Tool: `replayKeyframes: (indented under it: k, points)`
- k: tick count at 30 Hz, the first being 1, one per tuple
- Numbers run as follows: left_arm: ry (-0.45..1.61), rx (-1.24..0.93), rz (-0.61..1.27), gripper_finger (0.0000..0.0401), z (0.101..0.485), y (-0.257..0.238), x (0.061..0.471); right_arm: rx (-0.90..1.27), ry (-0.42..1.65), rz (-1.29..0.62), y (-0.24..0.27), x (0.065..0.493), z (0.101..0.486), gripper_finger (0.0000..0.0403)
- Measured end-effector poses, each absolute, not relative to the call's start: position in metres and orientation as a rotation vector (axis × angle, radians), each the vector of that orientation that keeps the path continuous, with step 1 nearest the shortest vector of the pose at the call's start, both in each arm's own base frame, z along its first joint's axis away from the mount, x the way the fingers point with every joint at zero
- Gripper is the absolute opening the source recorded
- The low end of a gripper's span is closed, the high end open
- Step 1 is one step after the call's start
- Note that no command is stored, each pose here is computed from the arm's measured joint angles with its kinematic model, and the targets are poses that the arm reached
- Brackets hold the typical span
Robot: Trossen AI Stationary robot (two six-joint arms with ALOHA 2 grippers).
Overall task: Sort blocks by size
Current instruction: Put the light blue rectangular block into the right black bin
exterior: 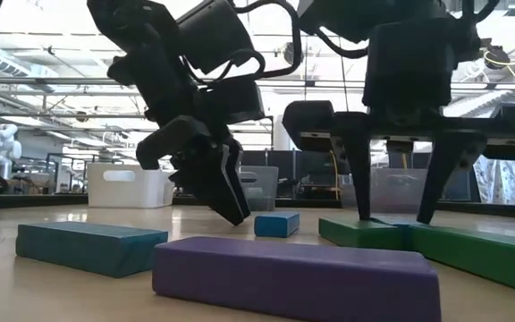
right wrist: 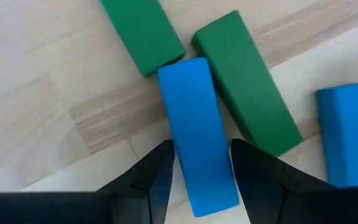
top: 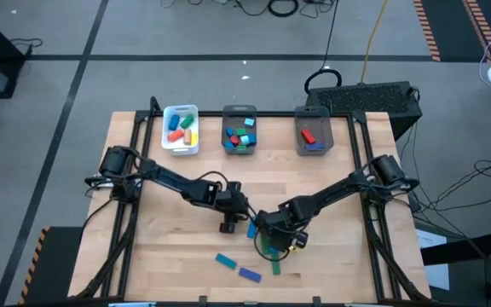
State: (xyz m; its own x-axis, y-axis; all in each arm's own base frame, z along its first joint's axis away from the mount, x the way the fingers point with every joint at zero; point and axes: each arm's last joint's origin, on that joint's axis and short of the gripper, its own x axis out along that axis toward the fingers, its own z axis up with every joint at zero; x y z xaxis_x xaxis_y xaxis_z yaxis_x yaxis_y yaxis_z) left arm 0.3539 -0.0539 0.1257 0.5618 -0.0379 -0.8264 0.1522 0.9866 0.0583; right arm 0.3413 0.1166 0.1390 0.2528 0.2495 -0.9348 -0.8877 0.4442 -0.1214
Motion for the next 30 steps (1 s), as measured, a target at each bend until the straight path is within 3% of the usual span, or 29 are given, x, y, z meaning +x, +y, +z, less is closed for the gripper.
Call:
replayKeyframes:
  k: [7,17,30]
  points:
    - [0.968,0.16,-0.107,0.0173,0.126,-0.065,0.352,-0.742,1.073,0.89,0.114,0.342,0.132,0.0149]
    - [0.966,0.179,-0.091,0.0173,0.126,-0.066,0.351,-0.644,1.137,0.828,0.103,0.342,0.132,0.0088]
    - [0.964,0.185,-0.093,0.0173,0.126,-0.066,0.352,-0.616,1.277,0.697,0.08,0.326,0.155,0.0095]
